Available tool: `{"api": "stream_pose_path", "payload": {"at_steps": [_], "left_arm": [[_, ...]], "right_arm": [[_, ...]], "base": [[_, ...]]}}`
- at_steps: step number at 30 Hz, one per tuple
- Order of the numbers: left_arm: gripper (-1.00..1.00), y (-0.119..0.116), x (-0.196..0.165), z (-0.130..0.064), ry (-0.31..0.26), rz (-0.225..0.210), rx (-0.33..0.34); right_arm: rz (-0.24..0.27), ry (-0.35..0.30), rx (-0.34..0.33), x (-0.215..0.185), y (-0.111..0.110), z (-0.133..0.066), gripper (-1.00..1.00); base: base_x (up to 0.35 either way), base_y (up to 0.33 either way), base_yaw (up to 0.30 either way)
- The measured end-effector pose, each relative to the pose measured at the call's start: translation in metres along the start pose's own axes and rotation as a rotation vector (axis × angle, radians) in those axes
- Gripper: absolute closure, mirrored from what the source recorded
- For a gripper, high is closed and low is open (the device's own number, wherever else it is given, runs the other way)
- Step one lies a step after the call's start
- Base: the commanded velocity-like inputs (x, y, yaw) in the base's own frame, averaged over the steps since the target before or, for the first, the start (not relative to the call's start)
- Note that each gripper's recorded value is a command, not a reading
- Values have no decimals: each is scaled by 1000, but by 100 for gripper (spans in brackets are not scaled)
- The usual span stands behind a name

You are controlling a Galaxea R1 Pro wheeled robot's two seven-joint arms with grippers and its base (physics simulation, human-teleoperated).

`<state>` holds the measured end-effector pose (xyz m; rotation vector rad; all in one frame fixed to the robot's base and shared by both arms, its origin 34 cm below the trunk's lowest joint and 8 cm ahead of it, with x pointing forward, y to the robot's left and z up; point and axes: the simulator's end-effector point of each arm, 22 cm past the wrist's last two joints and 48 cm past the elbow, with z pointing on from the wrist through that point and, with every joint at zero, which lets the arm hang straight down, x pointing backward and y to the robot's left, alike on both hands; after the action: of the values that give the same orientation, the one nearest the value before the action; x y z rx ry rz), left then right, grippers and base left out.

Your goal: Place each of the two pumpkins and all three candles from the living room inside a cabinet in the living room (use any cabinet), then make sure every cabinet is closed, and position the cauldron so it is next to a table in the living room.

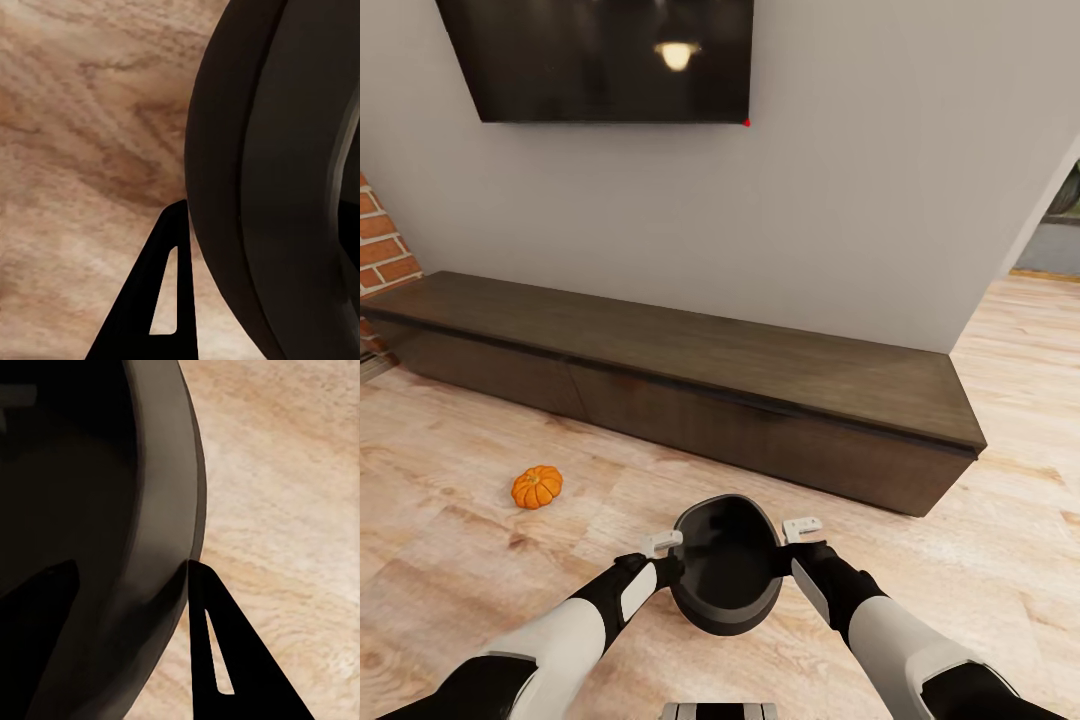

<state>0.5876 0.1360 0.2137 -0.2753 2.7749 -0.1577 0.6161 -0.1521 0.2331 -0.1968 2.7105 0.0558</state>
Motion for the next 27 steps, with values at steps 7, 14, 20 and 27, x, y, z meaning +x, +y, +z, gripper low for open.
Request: {"api": "stream_pose_path", "payload": {"at_steps": [7,14,20,27], "left_arm": [[100,0,0,0,0,0,0],[100,0,0,0,0,-1,0],[100,0,0,0,0,1,0],[100,-2,1,0,3,1,10]], "right_arm": [[0,1,0,0,0,0,100],[-2,2,0,1,0,0,100],[-2,3,0,1,0,0,100],[-2,3,0,1,0,0,100]], "base": [[0,0,0],[0,0,0],[0,0,0],[0,0,0]]}}
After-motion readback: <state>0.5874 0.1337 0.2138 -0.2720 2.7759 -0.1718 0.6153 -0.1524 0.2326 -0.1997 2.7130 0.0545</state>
